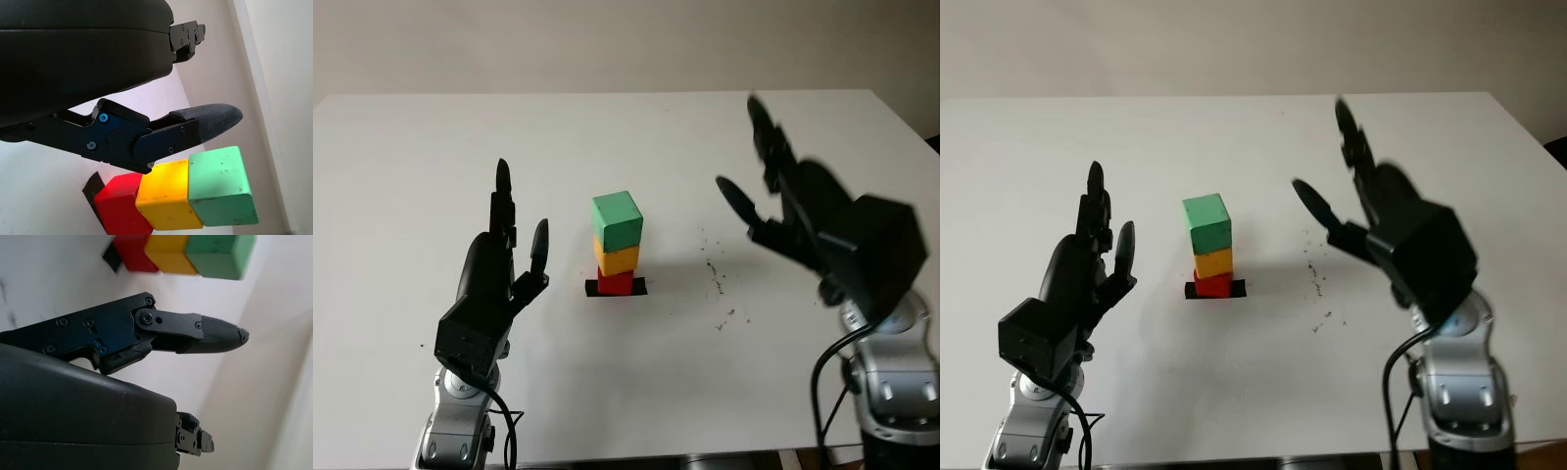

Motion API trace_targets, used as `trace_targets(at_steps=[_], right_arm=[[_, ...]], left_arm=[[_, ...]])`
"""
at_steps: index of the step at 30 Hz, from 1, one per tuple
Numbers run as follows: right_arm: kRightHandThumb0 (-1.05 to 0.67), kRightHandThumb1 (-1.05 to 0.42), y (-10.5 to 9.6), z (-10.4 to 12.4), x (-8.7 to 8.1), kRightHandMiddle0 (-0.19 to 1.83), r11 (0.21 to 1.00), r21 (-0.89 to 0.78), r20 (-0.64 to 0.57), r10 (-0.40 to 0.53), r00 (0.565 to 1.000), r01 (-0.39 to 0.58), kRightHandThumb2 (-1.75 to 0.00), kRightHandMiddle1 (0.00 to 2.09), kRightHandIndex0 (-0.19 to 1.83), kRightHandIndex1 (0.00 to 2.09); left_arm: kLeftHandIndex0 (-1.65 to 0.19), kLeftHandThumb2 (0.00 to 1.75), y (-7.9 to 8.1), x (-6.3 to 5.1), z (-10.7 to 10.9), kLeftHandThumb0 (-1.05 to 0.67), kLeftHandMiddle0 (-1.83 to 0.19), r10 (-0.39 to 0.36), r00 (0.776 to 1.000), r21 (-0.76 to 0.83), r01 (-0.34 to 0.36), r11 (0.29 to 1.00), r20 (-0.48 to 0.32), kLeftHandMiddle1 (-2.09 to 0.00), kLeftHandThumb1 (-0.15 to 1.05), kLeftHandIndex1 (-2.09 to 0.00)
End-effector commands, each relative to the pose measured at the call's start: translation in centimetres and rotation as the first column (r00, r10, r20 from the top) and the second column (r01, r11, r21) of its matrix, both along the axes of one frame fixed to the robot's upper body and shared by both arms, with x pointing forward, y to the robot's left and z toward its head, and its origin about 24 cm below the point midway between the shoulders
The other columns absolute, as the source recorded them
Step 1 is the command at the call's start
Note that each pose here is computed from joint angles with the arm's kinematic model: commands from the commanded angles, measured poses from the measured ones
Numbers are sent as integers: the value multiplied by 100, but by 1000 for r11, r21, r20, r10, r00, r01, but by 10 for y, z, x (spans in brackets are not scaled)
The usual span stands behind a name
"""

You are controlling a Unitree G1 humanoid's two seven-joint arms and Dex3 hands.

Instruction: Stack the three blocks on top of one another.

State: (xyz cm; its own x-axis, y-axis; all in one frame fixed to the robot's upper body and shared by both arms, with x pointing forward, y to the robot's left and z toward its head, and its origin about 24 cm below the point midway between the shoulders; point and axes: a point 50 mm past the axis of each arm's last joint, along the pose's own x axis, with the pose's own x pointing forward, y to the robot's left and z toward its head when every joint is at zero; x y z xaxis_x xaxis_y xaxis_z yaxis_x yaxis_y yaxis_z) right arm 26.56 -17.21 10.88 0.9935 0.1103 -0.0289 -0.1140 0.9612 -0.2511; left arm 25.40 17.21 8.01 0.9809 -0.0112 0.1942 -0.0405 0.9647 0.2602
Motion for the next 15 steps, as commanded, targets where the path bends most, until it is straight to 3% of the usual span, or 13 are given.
trace_targets(at_steps=[1,9,15], right_arm=[[-69,-105,4,-6,-1,-19,998,64,5,-8,1000,8,-63,0,-19,0],[-70,-105,18,-23,-7,-19,974,224,-29,2,1000,5,-74,0,-19,0],[-59,-105,21,-33,-8,-19,953,302,-56,-7,998,23,-79,0,-19,0]], left_arm=[[19,70,3,4,6,-76,19,-4,1000,6,4,1000,22,-5,105,-3],[18,69,10,9,2,-76,17,-31,999,-24,32,999,31,-6,105,-5],[16,67,14,9,-2,-78,15,-49,998,-32,50,998,32,-6,105,-6]])
